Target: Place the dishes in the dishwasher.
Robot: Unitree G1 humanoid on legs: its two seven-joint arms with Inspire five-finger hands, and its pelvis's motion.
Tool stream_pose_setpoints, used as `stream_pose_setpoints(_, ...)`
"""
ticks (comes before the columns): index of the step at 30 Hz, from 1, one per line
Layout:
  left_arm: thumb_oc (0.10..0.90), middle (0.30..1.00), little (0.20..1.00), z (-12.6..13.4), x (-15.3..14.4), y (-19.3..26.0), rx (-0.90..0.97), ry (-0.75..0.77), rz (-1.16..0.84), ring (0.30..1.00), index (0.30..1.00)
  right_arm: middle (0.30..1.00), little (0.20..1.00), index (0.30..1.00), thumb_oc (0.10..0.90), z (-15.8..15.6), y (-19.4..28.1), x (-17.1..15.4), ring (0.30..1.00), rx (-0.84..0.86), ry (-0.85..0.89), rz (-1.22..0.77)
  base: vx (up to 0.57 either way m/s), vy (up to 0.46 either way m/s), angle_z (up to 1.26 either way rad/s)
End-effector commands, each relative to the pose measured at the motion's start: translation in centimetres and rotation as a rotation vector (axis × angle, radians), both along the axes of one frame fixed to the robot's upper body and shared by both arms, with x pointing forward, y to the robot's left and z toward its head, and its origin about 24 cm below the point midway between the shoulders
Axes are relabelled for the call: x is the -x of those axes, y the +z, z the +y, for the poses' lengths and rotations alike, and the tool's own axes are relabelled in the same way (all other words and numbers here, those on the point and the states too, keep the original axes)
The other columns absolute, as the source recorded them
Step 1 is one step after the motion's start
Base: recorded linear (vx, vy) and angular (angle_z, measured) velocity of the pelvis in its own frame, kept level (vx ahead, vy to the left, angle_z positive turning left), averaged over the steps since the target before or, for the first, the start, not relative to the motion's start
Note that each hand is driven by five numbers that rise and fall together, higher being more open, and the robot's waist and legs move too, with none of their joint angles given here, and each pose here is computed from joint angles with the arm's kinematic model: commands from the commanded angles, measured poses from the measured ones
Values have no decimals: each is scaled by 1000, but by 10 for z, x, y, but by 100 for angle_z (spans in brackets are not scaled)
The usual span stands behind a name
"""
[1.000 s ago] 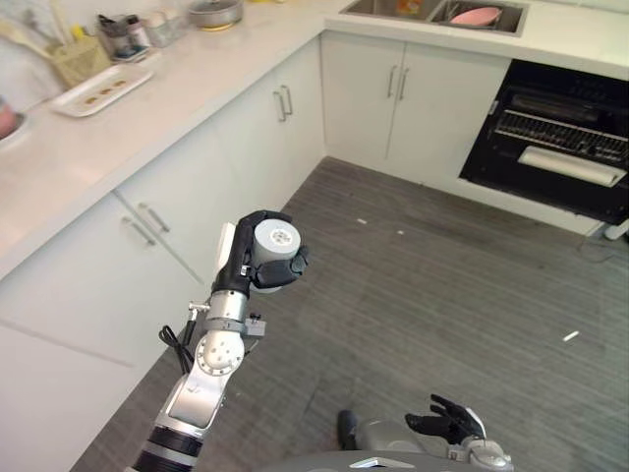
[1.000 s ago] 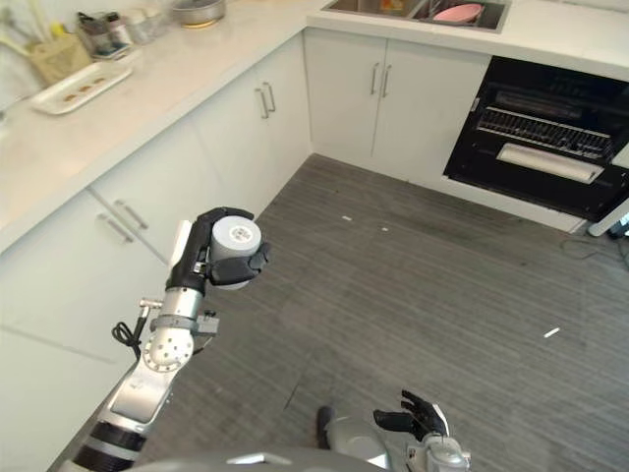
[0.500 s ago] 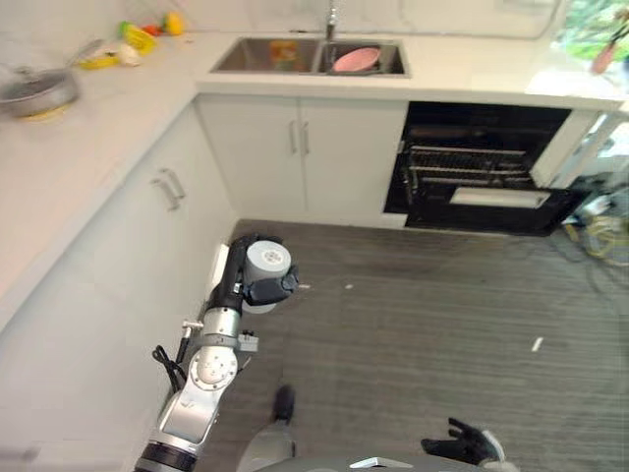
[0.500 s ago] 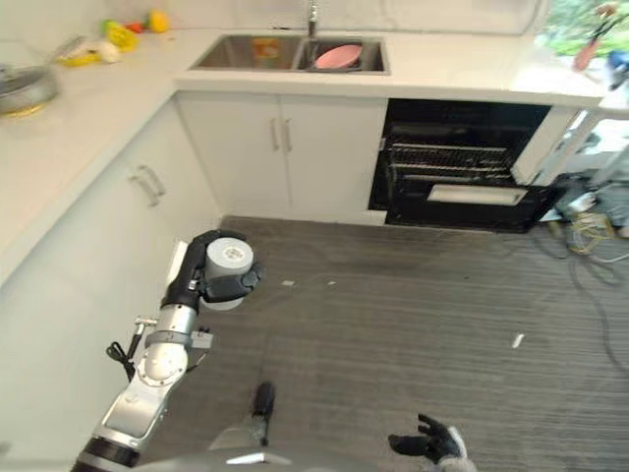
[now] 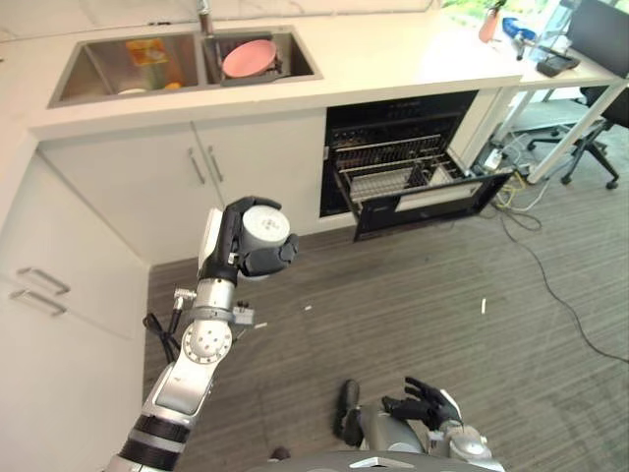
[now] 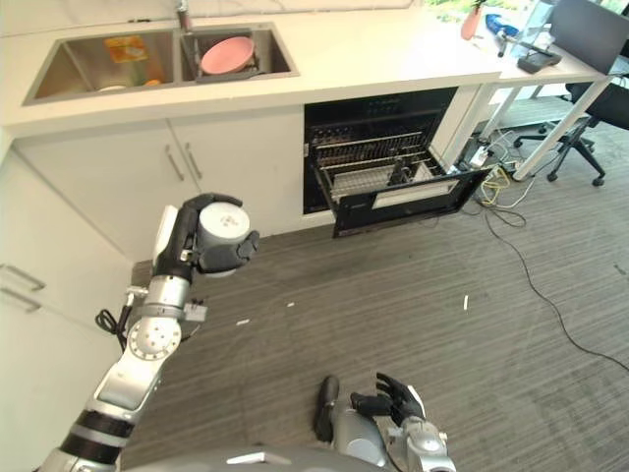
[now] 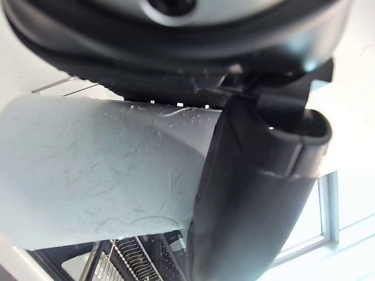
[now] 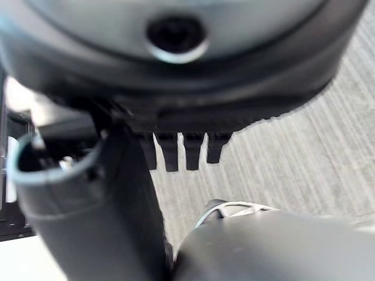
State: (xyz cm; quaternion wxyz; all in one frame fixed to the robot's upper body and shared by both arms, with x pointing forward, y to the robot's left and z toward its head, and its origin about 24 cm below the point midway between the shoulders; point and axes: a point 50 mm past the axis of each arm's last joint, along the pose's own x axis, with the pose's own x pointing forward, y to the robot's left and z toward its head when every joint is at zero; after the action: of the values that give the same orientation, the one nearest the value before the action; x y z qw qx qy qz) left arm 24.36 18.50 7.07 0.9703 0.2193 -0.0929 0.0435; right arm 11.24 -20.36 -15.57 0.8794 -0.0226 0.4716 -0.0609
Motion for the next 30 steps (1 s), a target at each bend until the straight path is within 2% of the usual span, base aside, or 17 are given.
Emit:
stream_pose_setpoints(1, 400, 300, 300, -20, 5, 54, 59, -107, -298, 300, 300, 900, 900, 900, 800, -16, 0, 11, 900, 67, 6, 15, 190, -30, -14)
stream_pose_setpoints(4, 400, 300, 300, -23, 4, 52, 109, -106, -296, 300, 300, 900, 900, 900, 800, -22, 2, 12, 900, 76, -7, 9, 203, -46, -23)
stream_pose_setpoints(8, 400, 300, 300, -25, 5, 54, 156, -107, -314, 300, 300, 900, 900, 900, 800, -33, 12, -6, 900, 83, -28, -74, 216, -164, -27)
stream_pose_setpoints(10, 400, 300, 300, -26, 3, 54, 213, -102, -315, 300, 300, 900, 900, 900, 800, -39, 21, -25, 900, 93, -22, -145, 163, -91, -17)
stream_pose_setpoints(14, 400, 300, 300, -19, 5, 48, 221, -58, -296, 300, 300, 900, 900, 900, 800, -38, 29, -37, 900, 82, -2, -209, 255, 139, -84)
stream_pose_setpoints(20, 400, 300, 300, -11, 5, 44, 206, 23, -295, 300, 300, 900, 900, 900, 800, -44, 35, -31, 900, 65, 35, -238, 324, 221, -70)
stream_pose_setpoints(25, 400, 300, 300, -5, 7, 48, 185, 53, -327, 300, 300, 900, 900, 900, 800, -51, 40, -29, 900, 59, -31, -288, 203, 196, -71)
stream_pose_setpoints(30, 400, 300, 300, 0, 9, 57, 138, 59, -368, 300, 300, 900, 900, 900, 800, -49, 50, -35, 900, 74, -88, -377, 167, 258, 5)
